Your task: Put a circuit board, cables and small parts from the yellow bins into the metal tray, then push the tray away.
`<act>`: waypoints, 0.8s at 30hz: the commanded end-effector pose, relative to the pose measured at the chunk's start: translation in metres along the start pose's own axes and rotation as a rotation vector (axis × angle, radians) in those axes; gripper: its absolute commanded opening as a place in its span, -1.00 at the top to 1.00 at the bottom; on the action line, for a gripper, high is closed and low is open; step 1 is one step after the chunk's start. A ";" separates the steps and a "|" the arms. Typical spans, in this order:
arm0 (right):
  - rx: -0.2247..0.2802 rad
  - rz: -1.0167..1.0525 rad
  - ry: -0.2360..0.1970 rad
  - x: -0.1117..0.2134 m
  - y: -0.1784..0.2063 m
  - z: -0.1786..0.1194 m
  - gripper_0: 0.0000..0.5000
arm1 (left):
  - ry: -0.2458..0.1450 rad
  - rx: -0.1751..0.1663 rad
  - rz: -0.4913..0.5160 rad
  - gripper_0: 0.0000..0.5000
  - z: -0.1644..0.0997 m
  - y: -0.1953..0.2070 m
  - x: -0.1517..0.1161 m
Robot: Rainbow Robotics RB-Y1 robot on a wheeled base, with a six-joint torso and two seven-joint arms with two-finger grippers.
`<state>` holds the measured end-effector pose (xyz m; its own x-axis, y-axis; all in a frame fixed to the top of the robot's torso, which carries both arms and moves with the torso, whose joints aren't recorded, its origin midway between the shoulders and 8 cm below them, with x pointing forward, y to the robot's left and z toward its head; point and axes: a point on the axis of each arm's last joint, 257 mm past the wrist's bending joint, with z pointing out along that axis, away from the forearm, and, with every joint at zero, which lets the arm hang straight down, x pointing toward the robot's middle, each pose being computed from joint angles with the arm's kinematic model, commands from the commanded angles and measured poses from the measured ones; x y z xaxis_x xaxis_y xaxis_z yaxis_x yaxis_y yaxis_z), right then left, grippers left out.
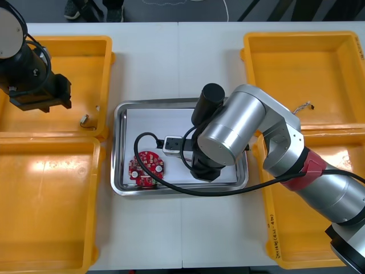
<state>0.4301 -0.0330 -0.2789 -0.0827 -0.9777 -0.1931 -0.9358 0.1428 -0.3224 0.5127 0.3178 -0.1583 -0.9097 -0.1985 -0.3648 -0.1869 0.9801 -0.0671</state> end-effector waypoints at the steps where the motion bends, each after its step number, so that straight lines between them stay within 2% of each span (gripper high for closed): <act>1: 0.020 -0.077 -0.038 -0.025 -0.005 -0.005 1.00 | -0.059 0.033 0.149 -0.95 -0.009 -0.025 -0.022; 4: 0.030 -0.086 -0.051 -0.029 -0.007 -0.004 1.00 | -0.065 0.036 0.154 -0.94 -0.006 -0.029 -0.023; 9: 0.031 -0.111 -0.048 -0.032 -0.005 -0.004 1.00 | -0.065 0.053 0.151 -0.94 0.003 -0.037 -0.026; 17: 0.024 -0.123 -0.046 -0.030 -0.004 -0.004 1.00 | -0.067 0.050 0.170 -0.95 0.011 -0.044 -0.029; 19: 0.025 -0.119 -0.044 -0.030 -0.004 -0.005 0.71 | -0.071 0.049 0.181 -0.95 0.013 -0.045 -0.030; 21: 0.030 -0.116 -0.041 -0.028 -0.006 -0.005 -0.05 | -0.063 0.044 0.214 -0.94 0.019 -0.044 -0.029; 22: 0.030 -0.115 -0.041 -0.028 -0.006 -0.005 -0.21 | -0.060 0.042 0.223 -0.95 0.020 -0.043 -0.029; 24: 0.029 -0.112 -0.039 -0.026 -0.007 -0.005 -0.64 | -0.053 0.035 0.253 -0.94 0.025 -0.041 -0.027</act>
<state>0.4317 -0.0221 -0.2836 -0.0437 -0.9794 -0.1972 -0.9375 0.1085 -0.3307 0.5389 0.2967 -0.1874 -0.9183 -0.1283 -0.3746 -0.1125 0.9916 -0.0640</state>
